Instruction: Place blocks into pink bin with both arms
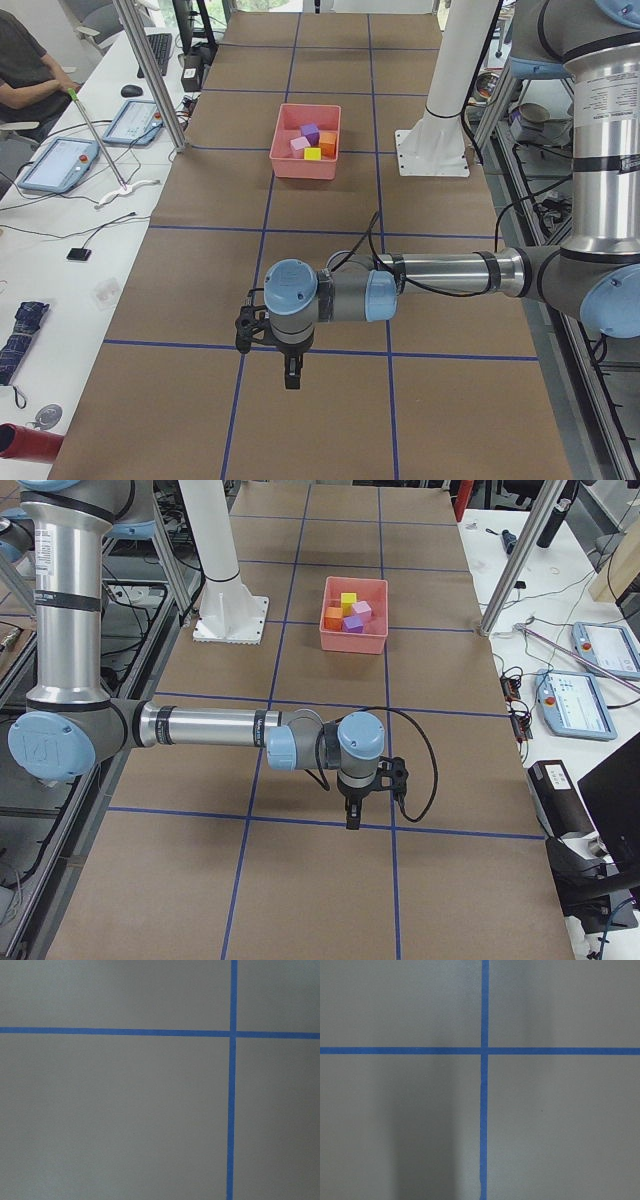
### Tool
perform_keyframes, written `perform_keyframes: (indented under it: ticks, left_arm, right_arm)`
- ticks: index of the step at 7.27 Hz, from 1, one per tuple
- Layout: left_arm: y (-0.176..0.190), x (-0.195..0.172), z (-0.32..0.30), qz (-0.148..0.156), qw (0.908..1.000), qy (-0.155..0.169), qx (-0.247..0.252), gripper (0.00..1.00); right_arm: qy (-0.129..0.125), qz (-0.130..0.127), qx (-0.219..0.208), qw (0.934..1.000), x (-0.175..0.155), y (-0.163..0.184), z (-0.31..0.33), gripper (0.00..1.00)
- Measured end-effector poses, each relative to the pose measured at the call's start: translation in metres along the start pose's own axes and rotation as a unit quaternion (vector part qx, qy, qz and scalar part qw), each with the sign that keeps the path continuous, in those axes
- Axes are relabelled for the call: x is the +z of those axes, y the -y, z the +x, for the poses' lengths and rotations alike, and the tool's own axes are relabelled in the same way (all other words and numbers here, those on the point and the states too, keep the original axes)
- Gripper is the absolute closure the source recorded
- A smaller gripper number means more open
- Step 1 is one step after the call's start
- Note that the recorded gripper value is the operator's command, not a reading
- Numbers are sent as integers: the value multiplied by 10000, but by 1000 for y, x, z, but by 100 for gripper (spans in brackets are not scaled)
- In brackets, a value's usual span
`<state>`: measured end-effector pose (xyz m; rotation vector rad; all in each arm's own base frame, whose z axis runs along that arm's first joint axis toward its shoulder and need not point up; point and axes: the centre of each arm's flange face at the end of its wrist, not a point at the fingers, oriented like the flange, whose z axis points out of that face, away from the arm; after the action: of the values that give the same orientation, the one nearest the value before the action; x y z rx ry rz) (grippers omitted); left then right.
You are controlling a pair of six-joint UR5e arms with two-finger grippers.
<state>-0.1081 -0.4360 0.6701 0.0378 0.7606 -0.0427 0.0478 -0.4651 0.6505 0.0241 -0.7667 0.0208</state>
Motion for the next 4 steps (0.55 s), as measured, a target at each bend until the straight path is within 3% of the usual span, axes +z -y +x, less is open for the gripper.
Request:
perform_keyframes:
  ticks: [4]
  left_arm:
    - [0,0,0,-4,10000,3,-10,0]
  right_arm:
    - [-4,-10,7,10000,1,-2,1,0]
